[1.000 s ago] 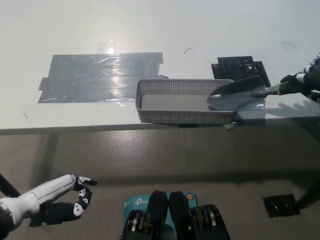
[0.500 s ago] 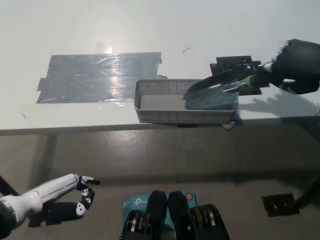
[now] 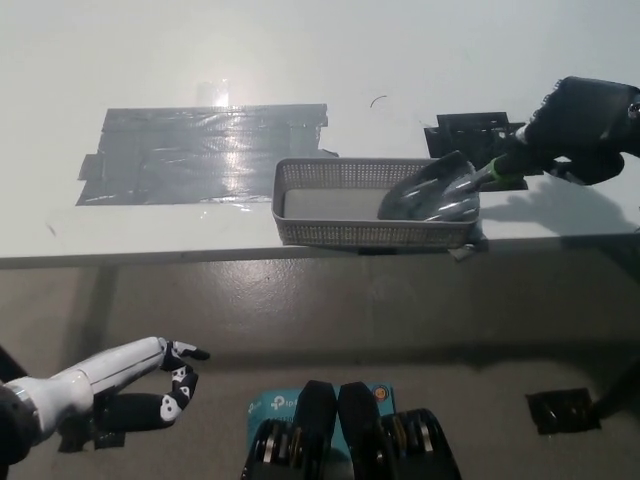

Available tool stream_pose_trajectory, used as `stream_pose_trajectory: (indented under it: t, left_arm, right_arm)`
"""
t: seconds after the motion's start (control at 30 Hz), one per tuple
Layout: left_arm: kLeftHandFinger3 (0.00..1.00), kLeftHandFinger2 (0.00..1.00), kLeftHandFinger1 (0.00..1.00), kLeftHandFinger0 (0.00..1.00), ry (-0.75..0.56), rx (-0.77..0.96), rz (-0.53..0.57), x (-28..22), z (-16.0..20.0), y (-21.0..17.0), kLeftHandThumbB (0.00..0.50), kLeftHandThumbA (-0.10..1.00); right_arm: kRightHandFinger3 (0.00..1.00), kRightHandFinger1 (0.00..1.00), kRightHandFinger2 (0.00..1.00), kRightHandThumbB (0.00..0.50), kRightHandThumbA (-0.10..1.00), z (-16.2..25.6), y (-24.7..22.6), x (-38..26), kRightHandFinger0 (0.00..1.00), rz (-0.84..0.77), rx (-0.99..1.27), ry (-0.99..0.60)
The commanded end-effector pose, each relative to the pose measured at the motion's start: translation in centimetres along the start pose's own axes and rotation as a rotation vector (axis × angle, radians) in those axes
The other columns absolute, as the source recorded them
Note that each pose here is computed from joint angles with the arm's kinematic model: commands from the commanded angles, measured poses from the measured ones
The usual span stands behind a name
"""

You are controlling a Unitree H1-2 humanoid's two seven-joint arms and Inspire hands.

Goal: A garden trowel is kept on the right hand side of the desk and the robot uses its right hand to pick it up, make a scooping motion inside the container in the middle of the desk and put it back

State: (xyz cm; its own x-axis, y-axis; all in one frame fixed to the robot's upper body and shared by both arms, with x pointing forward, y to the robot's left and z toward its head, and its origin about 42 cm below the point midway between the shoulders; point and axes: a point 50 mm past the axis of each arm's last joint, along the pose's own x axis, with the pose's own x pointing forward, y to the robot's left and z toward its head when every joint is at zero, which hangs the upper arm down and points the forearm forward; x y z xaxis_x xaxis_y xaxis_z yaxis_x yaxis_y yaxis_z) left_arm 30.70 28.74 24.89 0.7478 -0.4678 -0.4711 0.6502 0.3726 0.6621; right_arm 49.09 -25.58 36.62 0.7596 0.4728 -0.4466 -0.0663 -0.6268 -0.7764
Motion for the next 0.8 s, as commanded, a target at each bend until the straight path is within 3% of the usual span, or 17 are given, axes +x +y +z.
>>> stream_pose_trajectory:
  t: [0.0, 0.1, 0.13, 0.2, 0.23, 0.27, 0.3, 0.37, 0.4, 0.43, 0.47, 0.53, 0.57, 0.6, 0.63, 0.7, 0.77]
  left_arm:
    - [1.00, 0.91, 0.88, 1.00, 0.009, 0.032, 0.017, -0.3, 0.6, 1.2, 0.307, 1.00]
    - [1.00, 0.91, 0.88, 0.99, 0.008, 0.021, 0.009, -0.2, 0.6, 1.2, 0.320, 1.00]
    - [1.00, 0.91, 0.88, 0.99, 0.009, 0.025, 0.008, -0.1, 0.6, 1.2, 0.321, 1.00]
    - [1.00, 0.91, 0.89, 0.99, 0.008, 0.026, 0.001, 0.0, 0.6, 1.3, 0.339, 1.00]
    - [1.00, 0.92, 0.89, 0.99, 0.008, 0.026, 0.001, 0.1, 0.7, 1.3, 0.344, 1.00]
    - [1.00, 0.92, 0.88, 0.98, 0.008, 0.029, -0.001, 0.1, 0.7, 1.3, 0.343, 1.00]
    - [1.00, 0.93, 0.88, 0.98, 0.013, 0.031, -0.002, 0.2, 0.7, 1.3, 0.360, 1.00]
    - [1.00, 0.93, 0.88, 0.97, 0.011, 0.031, -0.003, 0.3, 0.8, 1.4, 0.348, 1.00]
    - [1.00, 0.93, 0.88, 0.97, 0.010, 0.033, -0.007, 0.3, 0.8, 1.4, 0.341, 1.00]
    - [1.00, 0.92, 0.87, 0.95, 0.005, 0.034, -0.010, 0.4, 0.9, 1.4, 0.355, 1.00]
    - [1.00, 0.92, 0.86, 0.95, 0.008, 0.032, -0.010, 0.5, 0.9, 1.4, 0.361, 1.00]
    - [1.00, 0.91, 0.86, 0.94, 0.010, 0.032, -0.015, 0.6, 0.9, 1.3, 0.364, 1.00]
    - [1.00, 0.91, 0.86, 0.94, 0.009, 0.034, -0.019, 0.6, 0.9, 1.3, 0.369, 1.00]
    - [1.00, 0.91, 0.86, 0.94, 0.009, 0.033, -0.020, 0.7, 0.9, 1.4, 0.376, 1.00]
    - [1.00, 0.91, 0.86, 0.93, 0.010, 0.034, -0.021, 0.7, 0.9, 1.4, 0.377, 1.00]
    - [1.00, 0.92, 0.86, 0.92, 0.011, 0.030, -0.029, 0.9, 0.9, 1.4, 0.385, 1.00]
    - [1.00, 0.92, 0.86, 0.92, 0.014, 0.025, -0.030, 1.0, 0.7, 1.2, 0.368, 1.00]
  right_arm:
    - [0.60, 0.07, 0.32, 0.000, -0.10, -1.1, -1.8, -1.2, 0.01, 0.051, -0.006, 0.091]
    - [0.48, 0.00, 0.14, 0.000, -0.10, -0.1, -0.9, -0.6, 0.00, 0.068, 0.023, 0.092]
    - [0.45, 0.01, 0.15, 0.000, -0.10, 0.0, -0.8, -0.5, 0.00, 0.071, 0.026, 0.094]
    - [0.44, 0.05, 0.23, 0.000, -0.10, 0.9, -0.7, 0.2, 0.00, 0.078, 0.034, 0.081]
    - [0.33, 0.05, 0.25, 0.000, -0.10, 1.3, -0.7, 0.5, 0.00, 0.079, 0.030, 0.078]
    - [0.15, 0.08, 0.36, 0.000, -0.10, 2.1, -0.8, 1.1, 0.00, 0.056, 0.036, 0.056]
    - [0.10, 0.17, 0.51, 0.000, -0.10, 2.7, -1.1, 1.5, 0.00, 0.054, 0.053, 0.047]
    - [0.13, 0.24, 0.61, 0.000, -0.10, 3.4, -1.2, 2.0, 0.00, 0.013, 0.065, 0.017]
    - [0.28, 0.28, 0.66, 0.000, -0.10, 4.3, -1.5, 2.7, 0.00, 0.008, 0.071, 0.015]
    - [0.26, 0.29, 0.66, 0.000, -0.10, 4.9, -1.7, 3.1, 0.00, 0.009, 0.069, 0.005]
    - [0.37, 0.35, 0.66, 0.000, -0.07, 5.5, -1.9, 3.6, 0.04, -0.001, 0.067, -0.010]
    - [0.44, 0.38, 0.62, 0.000, -0.09, 6.6, -2.4, 4.4, 0.08, -0.001, 0.085, -0.026]
    - [0.38, 0.24, 0.48, 0.000, -0.10, 7.2, -2.7, 5.0, 0.01, -0.004, 0.098, -0.031]
    - [0.32, 0.20, 0.46, 0.000, -0.10, 7.7, -2.9, 5.6, 0.00, -0.018, 0.116, -0.040]
    - [0.32, 0.20, 0.47, 0.000, -0.10, 8.0, -3.0, 5.9, 0.00, -0.016, 0.125, -0.039]
    - [0.40, 0.22, 0.48, 0.000, -0.10, 8.6, -3.2, 6.6, 0.00, -0.026, 0.128, -0.044]
    - [0.19, 0.14, 0.43, 0.000, -0.10, 9.8, -3.7, 8.1, 0.00, -0.040, 0.138, -0.060]
